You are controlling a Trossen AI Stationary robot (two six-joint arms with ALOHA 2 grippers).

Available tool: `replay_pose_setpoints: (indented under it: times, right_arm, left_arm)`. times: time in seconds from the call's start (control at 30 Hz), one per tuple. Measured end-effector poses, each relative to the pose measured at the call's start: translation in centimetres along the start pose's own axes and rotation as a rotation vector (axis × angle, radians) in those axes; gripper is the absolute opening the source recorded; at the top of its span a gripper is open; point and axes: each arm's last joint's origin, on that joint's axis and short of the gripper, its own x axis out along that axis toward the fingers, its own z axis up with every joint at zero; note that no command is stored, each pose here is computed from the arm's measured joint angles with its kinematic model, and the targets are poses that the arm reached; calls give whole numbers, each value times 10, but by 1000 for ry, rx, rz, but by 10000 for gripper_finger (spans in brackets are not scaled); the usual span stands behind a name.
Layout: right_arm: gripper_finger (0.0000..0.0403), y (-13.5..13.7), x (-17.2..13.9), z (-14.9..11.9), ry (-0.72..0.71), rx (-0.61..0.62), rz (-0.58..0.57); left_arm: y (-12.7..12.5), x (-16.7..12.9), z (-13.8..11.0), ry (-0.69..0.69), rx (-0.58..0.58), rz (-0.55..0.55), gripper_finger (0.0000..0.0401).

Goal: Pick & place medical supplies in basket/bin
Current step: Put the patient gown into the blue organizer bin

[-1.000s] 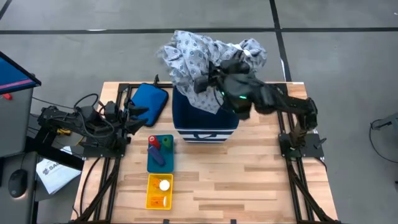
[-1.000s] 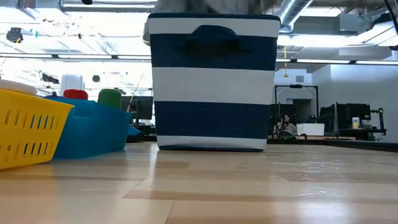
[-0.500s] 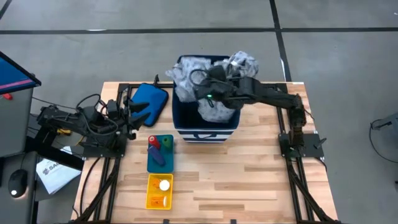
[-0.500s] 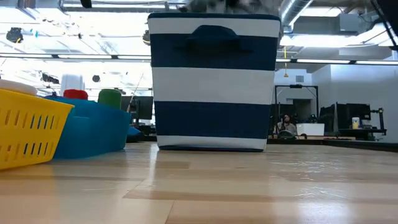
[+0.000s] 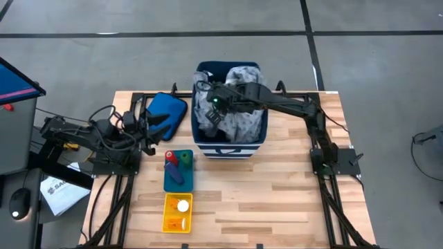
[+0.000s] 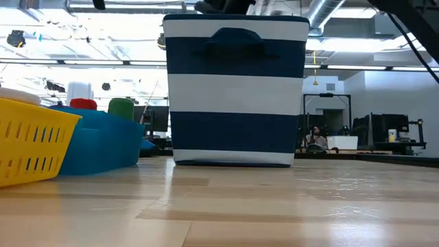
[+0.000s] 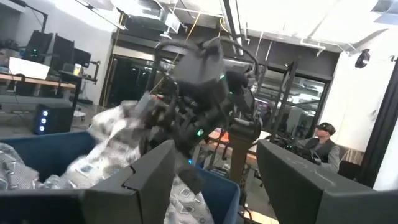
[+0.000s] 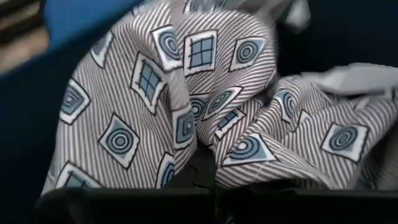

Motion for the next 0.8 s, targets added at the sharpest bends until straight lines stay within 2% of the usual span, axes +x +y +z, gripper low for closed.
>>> replay_pose_setpoints:
  times: [0.3,0.53,0.67,0.8]
  right_arm:
    - [9,-17,13,0,144,20,142]
    - [9,-40,22,2,216,69,161]
    - [9,-48,45,-2,313,70,182]
    - [9,-36,73,-7,350,33,179]
  left_arm:
    - [0,0,0,-5,-5,1,218]
    - [0,0,1,-7,-4,0,218]
    - [0,0,1,-10,-6,0,218]
    - [0,0,1,-12,-7,0,218]
